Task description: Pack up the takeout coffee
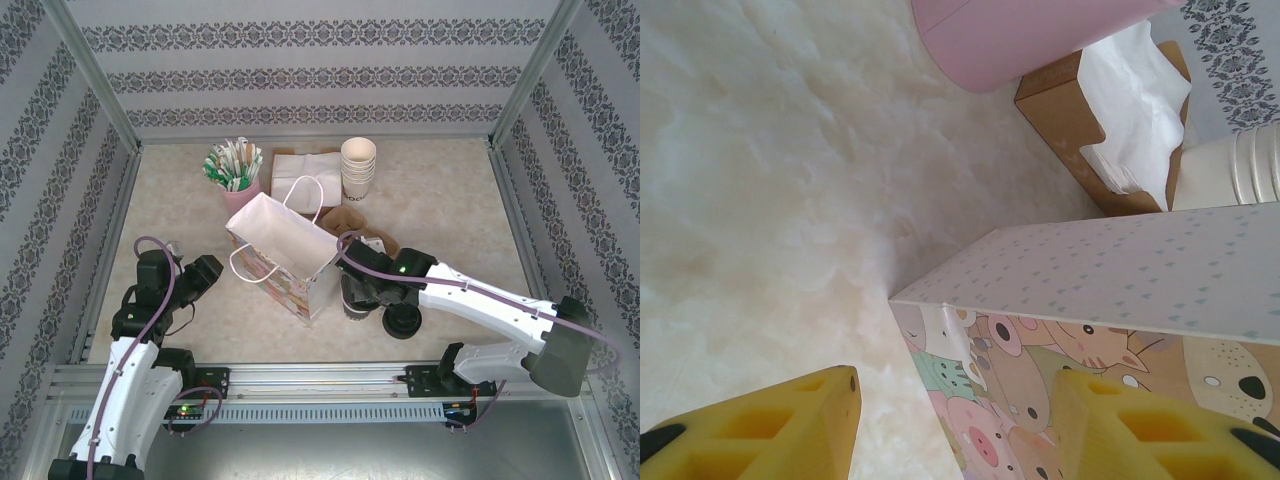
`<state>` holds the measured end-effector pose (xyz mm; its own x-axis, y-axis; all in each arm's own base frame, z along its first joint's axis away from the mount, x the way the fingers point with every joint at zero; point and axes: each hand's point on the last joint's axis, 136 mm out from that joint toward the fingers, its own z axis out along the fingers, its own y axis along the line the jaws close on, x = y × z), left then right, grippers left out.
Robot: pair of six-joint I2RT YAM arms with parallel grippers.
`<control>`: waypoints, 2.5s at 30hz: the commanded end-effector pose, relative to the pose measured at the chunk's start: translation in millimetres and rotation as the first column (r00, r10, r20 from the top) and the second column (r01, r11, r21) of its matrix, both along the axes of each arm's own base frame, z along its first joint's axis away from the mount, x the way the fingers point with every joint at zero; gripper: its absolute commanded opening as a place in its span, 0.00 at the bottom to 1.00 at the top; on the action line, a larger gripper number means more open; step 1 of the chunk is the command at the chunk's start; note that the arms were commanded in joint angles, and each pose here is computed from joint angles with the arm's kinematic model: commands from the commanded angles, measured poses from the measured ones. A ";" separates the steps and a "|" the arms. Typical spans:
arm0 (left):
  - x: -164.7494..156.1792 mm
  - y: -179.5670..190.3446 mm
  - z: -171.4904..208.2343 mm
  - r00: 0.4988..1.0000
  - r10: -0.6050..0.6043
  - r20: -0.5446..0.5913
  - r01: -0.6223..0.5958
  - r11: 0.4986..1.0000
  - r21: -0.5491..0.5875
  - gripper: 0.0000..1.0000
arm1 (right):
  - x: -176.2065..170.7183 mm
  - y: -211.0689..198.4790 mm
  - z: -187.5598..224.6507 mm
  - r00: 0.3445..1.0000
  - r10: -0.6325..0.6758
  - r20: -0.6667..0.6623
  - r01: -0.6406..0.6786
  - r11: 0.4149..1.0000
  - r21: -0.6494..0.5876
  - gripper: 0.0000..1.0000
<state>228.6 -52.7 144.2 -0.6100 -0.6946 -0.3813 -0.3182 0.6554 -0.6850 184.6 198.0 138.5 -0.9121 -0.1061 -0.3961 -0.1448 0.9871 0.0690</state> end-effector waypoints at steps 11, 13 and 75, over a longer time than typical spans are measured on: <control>-6.3 3.9 -8.4 1.000 0.004 -0.024 -0.003 1.000 0.025 0.54 | -2.8 7.9 12.4 0.998 0.048 0.034 -0.047 0.999 -0.021 0.69; -6.2 3.7 -8.3 1.000 0.004 -0.023 -0.003 1.000 0.023 0.54 | -1.4 8.2 15.6 0.998 0.052 0.044 -0.051 0.998 -0.025 0.69; -7.8 5.7 -11.0 0.999 0.014 -0.030 -0.013 0.999 0.030 0.54 | -40.2 -44.1 -88.0 0.997 0.016 -0.071 -0.038 0.946 -0.322 0.64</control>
